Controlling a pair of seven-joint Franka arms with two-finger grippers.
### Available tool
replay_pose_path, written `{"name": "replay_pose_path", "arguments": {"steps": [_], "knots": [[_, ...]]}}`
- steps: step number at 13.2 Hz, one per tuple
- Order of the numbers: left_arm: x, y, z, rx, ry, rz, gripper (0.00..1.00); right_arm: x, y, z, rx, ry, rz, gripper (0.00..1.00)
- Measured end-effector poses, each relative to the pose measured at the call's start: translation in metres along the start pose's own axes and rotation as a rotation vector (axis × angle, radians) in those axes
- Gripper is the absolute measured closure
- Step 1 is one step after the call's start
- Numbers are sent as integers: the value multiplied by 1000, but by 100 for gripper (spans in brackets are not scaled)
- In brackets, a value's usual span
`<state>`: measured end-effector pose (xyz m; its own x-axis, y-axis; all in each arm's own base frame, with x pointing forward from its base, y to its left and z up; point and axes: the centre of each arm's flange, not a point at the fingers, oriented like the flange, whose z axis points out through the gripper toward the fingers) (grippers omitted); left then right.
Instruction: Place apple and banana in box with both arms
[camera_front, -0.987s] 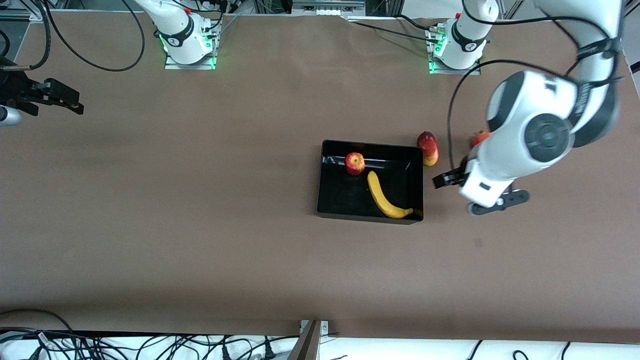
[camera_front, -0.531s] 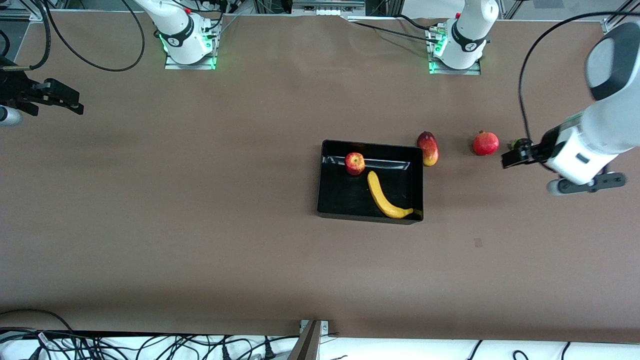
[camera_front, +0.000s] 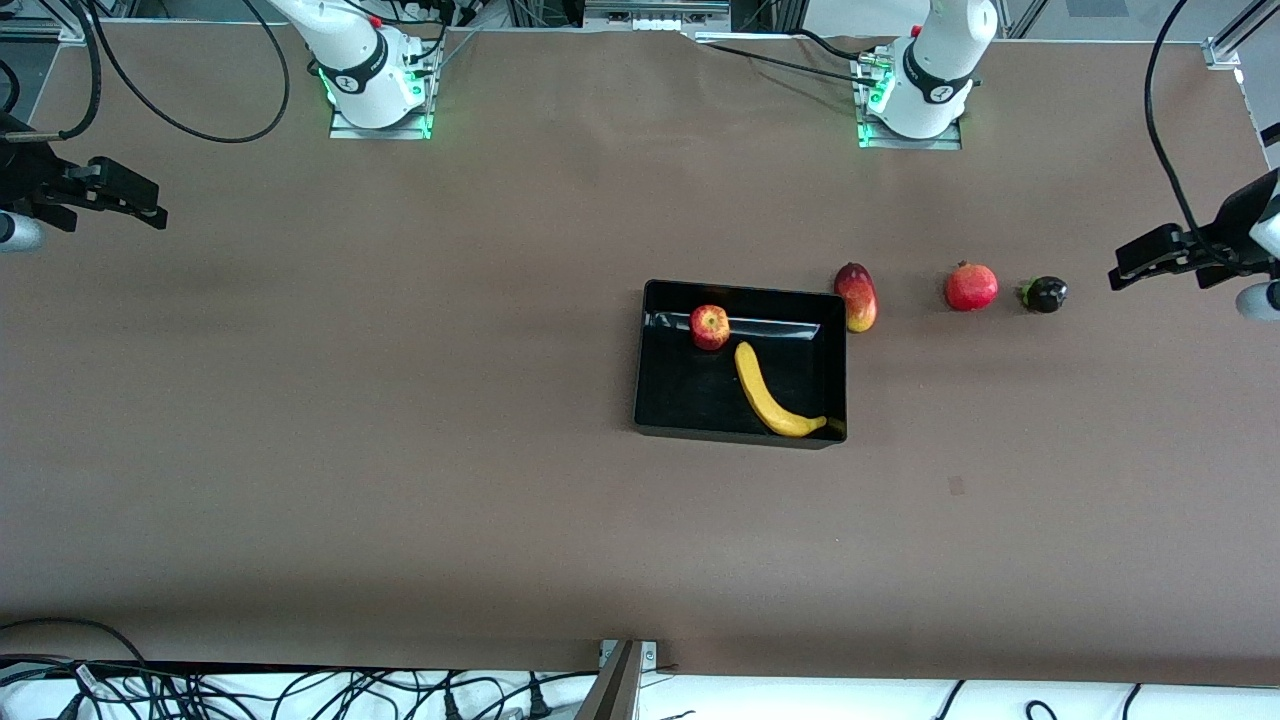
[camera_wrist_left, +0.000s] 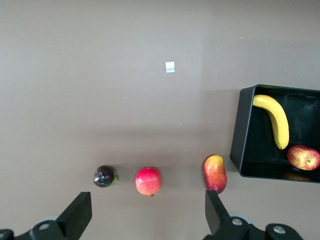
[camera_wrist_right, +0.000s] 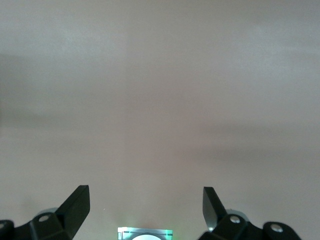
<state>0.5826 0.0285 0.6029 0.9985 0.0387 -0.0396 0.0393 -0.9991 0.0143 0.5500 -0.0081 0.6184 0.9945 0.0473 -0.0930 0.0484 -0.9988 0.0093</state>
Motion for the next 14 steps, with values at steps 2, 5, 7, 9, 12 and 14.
{"name": "replay_pose_path", "arguments": {"steps": [2, 5, 7, 9, 12, 14], "knots": [[-1, 0, -2, 0, 4, 4, 0, 0, 0, 0, 0, 0, 0, 0], [-4, 1, -7, 1, 13, 7, 0, 0, 0, 0, 0, 0, 0, 0], [-8, -1, -15, 3, 26, 16, 0, 0, 0, 0, 0, 0, 0, 0], [-11, -7, -20, 5, 35, 25, 0, 0, 0, 0, 0, 0, 0, 0], [-11, -9, -21, 5, 37, 30, 0, 0, 0, 0, 0, 0, 0, 0], [-11, -9, -21, 5, 37, 42, 0, 0, 0, 0, 0, 0, 0, 0]]}}
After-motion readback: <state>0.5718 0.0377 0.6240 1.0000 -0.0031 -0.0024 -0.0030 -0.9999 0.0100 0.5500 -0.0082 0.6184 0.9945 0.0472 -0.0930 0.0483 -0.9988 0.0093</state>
